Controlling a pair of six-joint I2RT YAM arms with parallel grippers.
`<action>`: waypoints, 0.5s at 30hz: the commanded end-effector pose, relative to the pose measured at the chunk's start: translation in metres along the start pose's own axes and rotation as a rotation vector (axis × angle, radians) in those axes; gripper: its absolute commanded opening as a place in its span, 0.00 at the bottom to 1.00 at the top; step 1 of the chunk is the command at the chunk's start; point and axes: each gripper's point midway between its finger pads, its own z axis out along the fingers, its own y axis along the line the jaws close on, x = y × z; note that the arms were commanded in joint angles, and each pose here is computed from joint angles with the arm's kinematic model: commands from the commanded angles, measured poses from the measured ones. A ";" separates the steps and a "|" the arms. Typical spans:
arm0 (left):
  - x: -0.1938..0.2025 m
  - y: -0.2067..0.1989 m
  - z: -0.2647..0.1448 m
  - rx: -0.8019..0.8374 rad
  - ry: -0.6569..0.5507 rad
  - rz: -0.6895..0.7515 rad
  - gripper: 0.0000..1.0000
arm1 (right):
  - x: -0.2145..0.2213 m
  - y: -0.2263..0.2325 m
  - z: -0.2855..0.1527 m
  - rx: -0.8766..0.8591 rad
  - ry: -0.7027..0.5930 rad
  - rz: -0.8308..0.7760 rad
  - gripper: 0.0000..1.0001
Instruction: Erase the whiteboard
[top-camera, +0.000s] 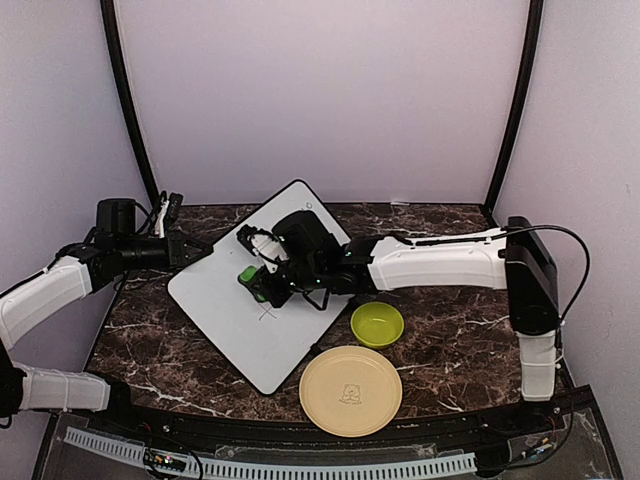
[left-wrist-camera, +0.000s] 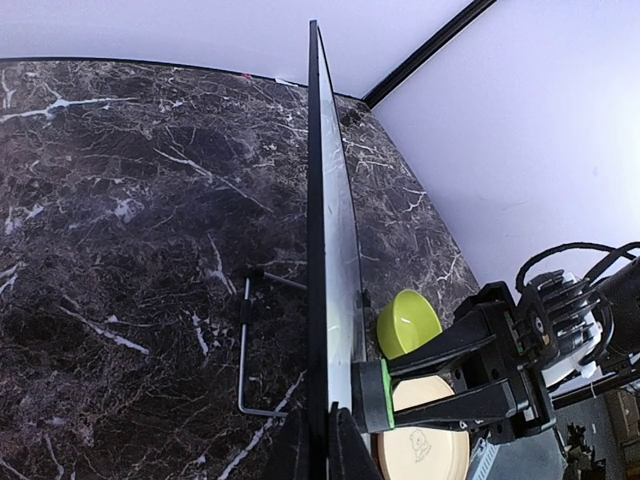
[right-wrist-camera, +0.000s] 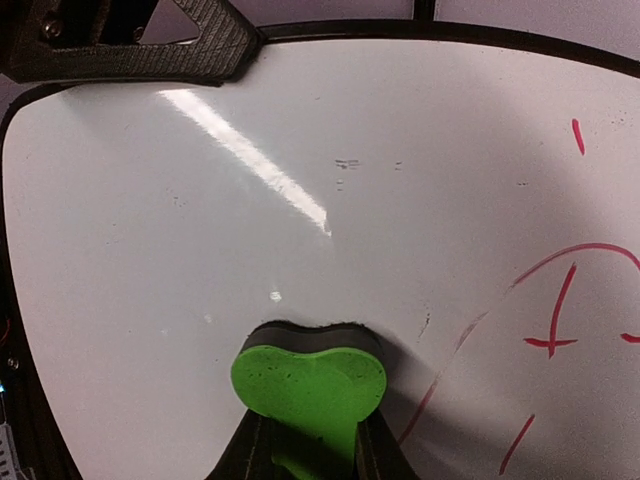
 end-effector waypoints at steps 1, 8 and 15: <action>0.015 -0.008 0.005 0.041 0.055 0.037 0.00 | 0.034 0.025 0.019 -0.017 0.078 -0.029 0.00; 0.015 -0.009 0.005 0.041 0.053 0.039 0.00 | 0.067 0.021 0.010 -0.001 0.114 0.008 0.00; 0.015 -0.008 0.005 0.036 0.053 0.040 0.00 | 0.092 -0.032 0.000 0.077 0.137 0.088 0.00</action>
